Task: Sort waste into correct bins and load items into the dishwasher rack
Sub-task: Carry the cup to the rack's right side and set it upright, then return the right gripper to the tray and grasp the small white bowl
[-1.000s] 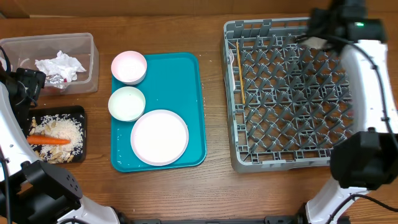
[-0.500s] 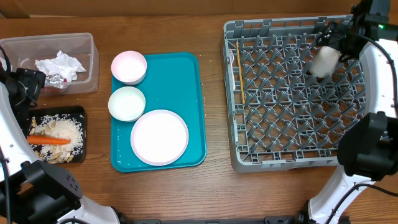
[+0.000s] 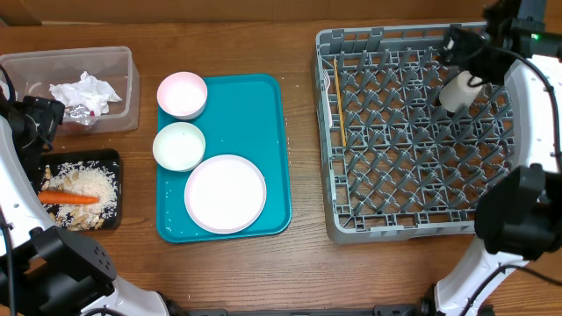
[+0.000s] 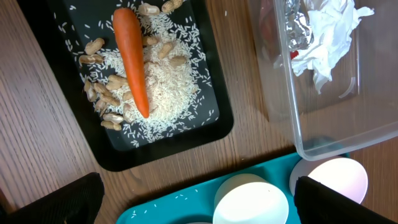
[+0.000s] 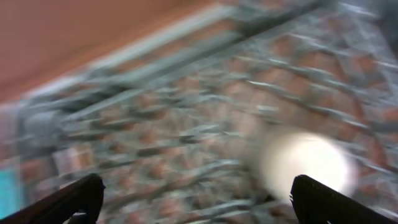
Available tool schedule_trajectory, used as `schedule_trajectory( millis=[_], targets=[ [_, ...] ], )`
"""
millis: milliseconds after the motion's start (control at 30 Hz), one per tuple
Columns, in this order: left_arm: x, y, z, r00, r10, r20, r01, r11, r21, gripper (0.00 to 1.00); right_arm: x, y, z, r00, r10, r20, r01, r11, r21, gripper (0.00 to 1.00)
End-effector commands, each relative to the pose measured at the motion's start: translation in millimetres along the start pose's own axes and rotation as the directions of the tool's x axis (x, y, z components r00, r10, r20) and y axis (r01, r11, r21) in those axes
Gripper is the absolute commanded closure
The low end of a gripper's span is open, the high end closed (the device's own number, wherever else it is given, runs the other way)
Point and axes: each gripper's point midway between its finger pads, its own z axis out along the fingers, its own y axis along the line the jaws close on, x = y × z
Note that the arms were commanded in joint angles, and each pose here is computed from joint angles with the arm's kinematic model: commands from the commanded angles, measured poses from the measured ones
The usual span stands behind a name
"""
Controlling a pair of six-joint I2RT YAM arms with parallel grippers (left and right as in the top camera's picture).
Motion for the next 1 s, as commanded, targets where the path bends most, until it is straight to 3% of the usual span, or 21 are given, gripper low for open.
schedule_trajectory(
  millis=[0, 167, 333, 400, 633, 833, 967],
  targets=[
    [-0.9, 1.6, -0.3, 1.0, -0.011, 0.009, 0.012, 1.0, -0.01, 0.0, 1.6, 123.3, -69.9, 0.989, -0.12, 0.086, 0.145, 0.909, -0.391, 0.0],
    [-0.9, 1.6, -0.3, 1.0, -0.011, 0.009, 0.012, 1.0, -0.01, 0.0, 52.8, 243.0, -86.5, 0.949, -0.299, 0.101, 0.295, 0.727, -0.62, 0.0],
    [-0.9, 1.6, -0.3, 1.0, -0.011, 0.009, 0.012, 1.0, -0.01, 0.0, 113.1, 326.7, -73.1, 0.889, -0.439, 0.132, 0.417, 0.652, -0.633, 0.0],
    [-0.9, 1.6, -0.3, 1.0, -0.011, 0.009, 0.012, 1.0, -0.01, 0.0, 154.8, 359.8, -52.9, 0.852, -0.51, 0.119, 0.471, 0.647, -0.599, 0.0],
    [-0.9, 1.6, -0.3, 1.0, -0.011, 0.009, 0.012, 1.0, -0.01, 0.0, 242.2, 404.4, -1.2, 0.81, -0.584, 0.042, 0.517, 0.679, -0.521, 0.01],
    [-0.9, 1.6, -0.3, 1.0, -0.012, 0.009, 0.012, 1.0, -0.01, 0.0, 297.3, 431.7, 21.7, 0.806, -0.592, -0.011, 0.485, 0.67, -0.561, 0.16],
    [-0.9, 1.6, -0.3, 1.0, -0.011, 0.009, 0.012, 1.0, -0.01, 0.0, 331.2, 441.1, 38.0, 0.784, -0.62, -0.033, 0.493, 0.654, -0.574, 0.17]
  ],
)
